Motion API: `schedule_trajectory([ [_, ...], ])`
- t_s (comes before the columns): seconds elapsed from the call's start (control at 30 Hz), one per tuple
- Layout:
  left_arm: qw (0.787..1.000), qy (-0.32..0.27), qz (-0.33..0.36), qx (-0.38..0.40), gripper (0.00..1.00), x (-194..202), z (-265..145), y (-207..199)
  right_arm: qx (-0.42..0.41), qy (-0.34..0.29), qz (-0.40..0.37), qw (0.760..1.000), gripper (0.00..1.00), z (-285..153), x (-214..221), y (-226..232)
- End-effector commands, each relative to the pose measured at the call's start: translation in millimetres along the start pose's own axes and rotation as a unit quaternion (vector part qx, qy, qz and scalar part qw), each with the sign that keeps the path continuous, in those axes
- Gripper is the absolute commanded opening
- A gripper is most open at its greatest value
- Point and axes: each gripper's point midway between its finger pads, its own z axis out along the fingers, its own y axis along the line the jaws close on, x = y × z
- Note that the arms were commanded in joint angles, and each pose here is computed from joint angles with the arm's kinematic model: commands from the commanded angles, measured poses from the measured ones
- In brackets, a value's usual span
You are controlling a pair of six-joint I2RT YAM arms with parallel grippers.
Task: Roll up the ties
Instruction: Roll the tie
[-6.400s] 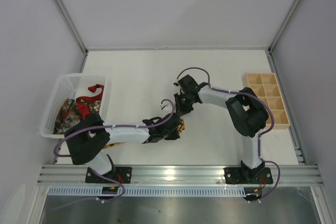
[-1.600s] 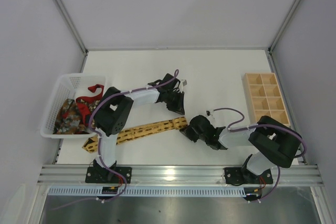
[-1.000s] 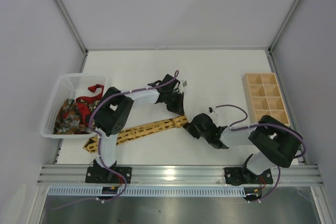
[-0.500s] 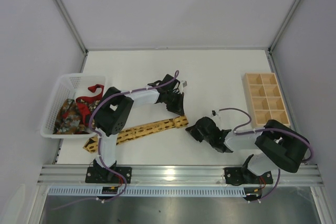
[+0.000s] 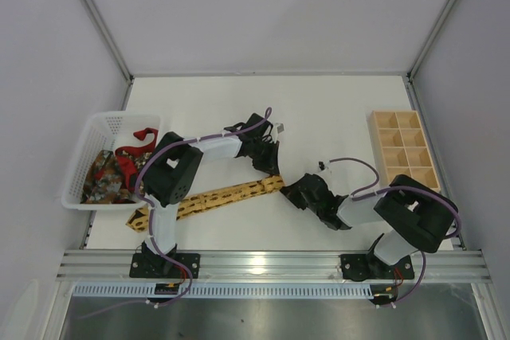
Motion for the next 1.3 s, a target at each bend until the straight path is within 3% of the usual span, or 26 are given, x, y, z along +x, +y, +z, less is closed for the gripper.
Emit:
schedule_trajectory([
  [0.0, 1.000, -0.006, 0.016, 0.021, 0.07, -2, -8, -11, 0.023, -0.023, -0.041, 0.999, 0.00, 0, -9, -14],
  [0.43, 1.000, -0.002, 0.009, 0.015, 0.06, 3, -5, -7, 0.022, -0.025, -0.057, 0.998, 0.00, 16, -14, -6],
  [0.67, 0.998, -0.049, -0.001, -0.030, 0.31, -32, -23, 3, 0.044, -0.001, -0.059, 0.997, 0.00, 3, -1, -29],
  [1.0, 0.993, -0.105, -0.013, -0.044, 0.48, -83, -55, 4, 0.044, 0.007, -0.066, 0.997, 0.00, 4, 4, -30],
  [1.1, 0.994, -0.092, -0.020, -0.060, 0.45, -73, -54, 12, 0.043, 0.007, -0.063, 0.997, 0.00, 4, 2, -29],
  [1.17, 0.992, -0.085, -0.031, -0.082, 0.37, -62, -54, 22, 0.046, 0.007, -0.061, 0.997, 0.00, 3, 2, -31],
  [1.2, 0.992, -0.080, -0.037, -0.094, 0.31, -57, -53, 27, 0.048, 0.008, -0.060, 0.997, 0.00, 3, 3, -32],
  [1.23, 0.990, -0.077, -0.041, -0.114, 0.17, -53, -54, 35, 0.052, 0.008, -0.062, 0.997, 0.00, 3, 3, -34],
  [1.27, 0.988, -0.067, -0.045, -0.128, 0.13, -45, -53, 41, 0.052, 0.009, -0.062, 0.997, 0.00, 2, 3, -33],
])
